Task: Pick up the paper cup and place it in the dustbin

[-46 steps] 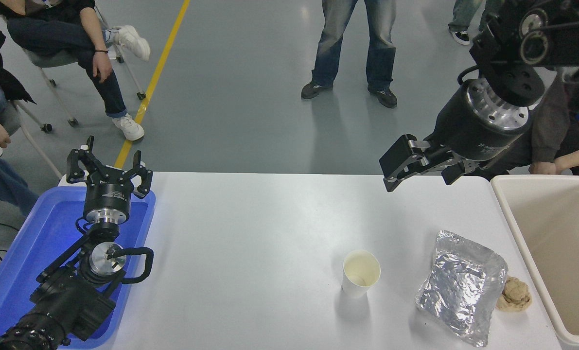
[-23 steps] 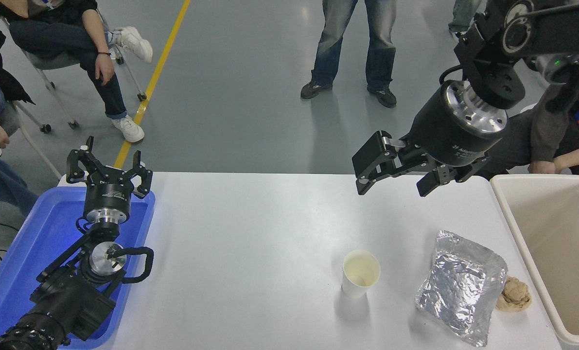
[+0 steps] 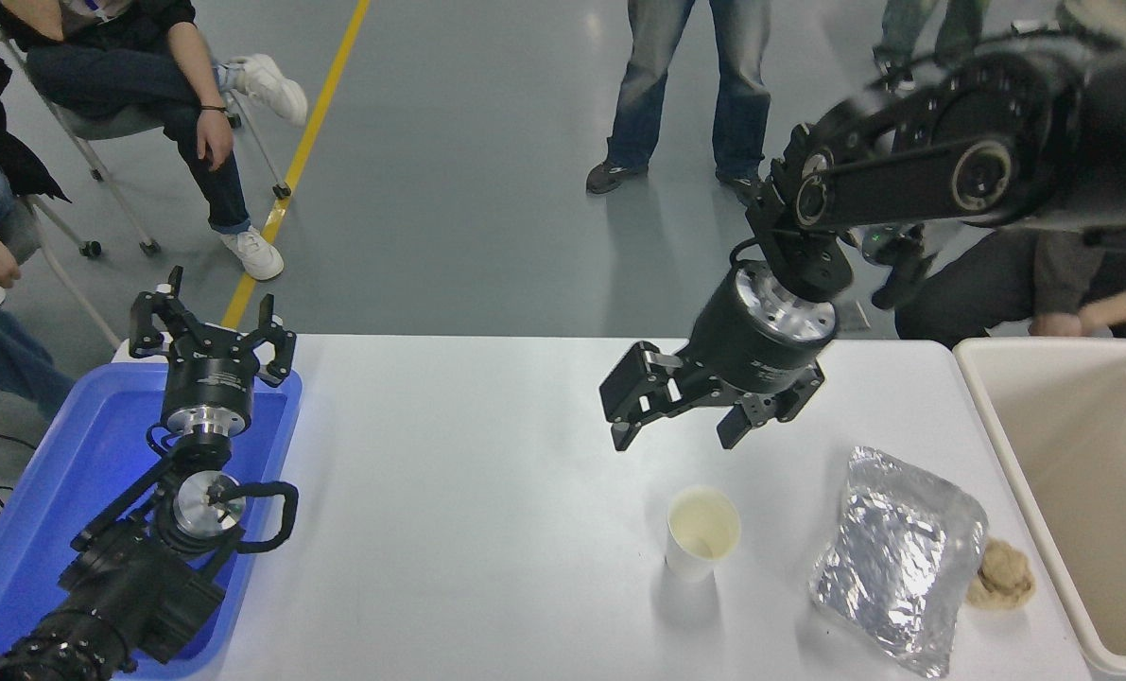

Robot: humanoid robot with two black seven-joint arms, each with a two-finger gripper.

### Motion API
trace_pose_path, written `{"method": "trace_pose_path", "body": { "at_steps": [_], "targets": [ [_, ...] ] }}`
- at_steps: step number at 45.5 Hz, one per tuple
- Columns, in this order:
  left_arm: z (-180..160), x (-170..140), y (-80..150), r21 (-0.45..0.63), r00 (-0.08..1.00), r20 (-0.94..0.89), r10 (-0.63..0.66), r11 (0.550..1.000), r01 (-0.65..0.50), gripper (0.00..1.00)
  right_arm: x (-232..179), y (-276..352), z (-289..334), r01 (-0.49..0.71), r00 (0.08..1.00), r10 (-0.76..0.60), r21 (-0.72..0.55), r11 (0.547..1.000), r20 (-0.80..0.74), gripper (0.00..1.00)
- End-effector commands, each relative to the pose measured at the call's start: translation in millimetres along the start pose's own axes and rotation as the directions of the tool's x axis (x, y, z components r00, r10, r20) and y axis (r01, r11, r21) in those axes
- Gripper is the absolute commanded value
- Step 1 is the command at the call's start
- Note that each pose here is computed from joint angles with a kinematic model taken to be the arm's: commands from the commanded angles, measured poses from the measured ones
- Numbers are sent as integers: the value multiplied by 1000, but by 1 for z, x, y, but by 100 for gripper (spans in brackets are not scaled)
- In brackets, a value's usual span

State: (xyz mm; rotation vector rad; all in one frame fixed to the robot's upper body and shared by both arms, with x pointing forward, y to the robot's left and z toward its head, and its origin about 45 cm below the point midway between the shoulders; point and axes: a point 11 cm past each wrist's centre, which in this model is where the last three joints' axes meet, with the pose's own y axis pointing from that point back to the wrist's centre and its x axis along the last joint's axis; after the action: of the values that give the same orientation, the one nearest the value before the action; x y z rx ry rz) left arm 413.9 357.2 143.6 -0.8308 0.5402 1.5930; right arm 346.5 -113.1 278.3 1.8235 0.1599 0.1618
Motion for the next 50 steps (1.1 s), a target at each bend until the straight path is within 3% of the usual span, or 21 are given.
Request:
{"method": "trace_pose_path", "body": {
  "at_steps": [1, 43, 50],
  "targets": [
    [0, 0, 0, 1, 1000, 0, 0, 1000, 0, 99, 2, -52, 27, 12, 1000, -13, -11, 1000, -26, 100],
    [0, 0, 0, 0, 1000, 0, 0, 1000, 0, 99, -8, -116, 127, -38, 999, 32, -149, 988, -36, 100],
    [0, 0, 0, 0, 1000, 0, -1, 1000, 1, 99, -15, -126, 132, -30, 999, 25, -151, 988, -35, 94]
  ]
}}
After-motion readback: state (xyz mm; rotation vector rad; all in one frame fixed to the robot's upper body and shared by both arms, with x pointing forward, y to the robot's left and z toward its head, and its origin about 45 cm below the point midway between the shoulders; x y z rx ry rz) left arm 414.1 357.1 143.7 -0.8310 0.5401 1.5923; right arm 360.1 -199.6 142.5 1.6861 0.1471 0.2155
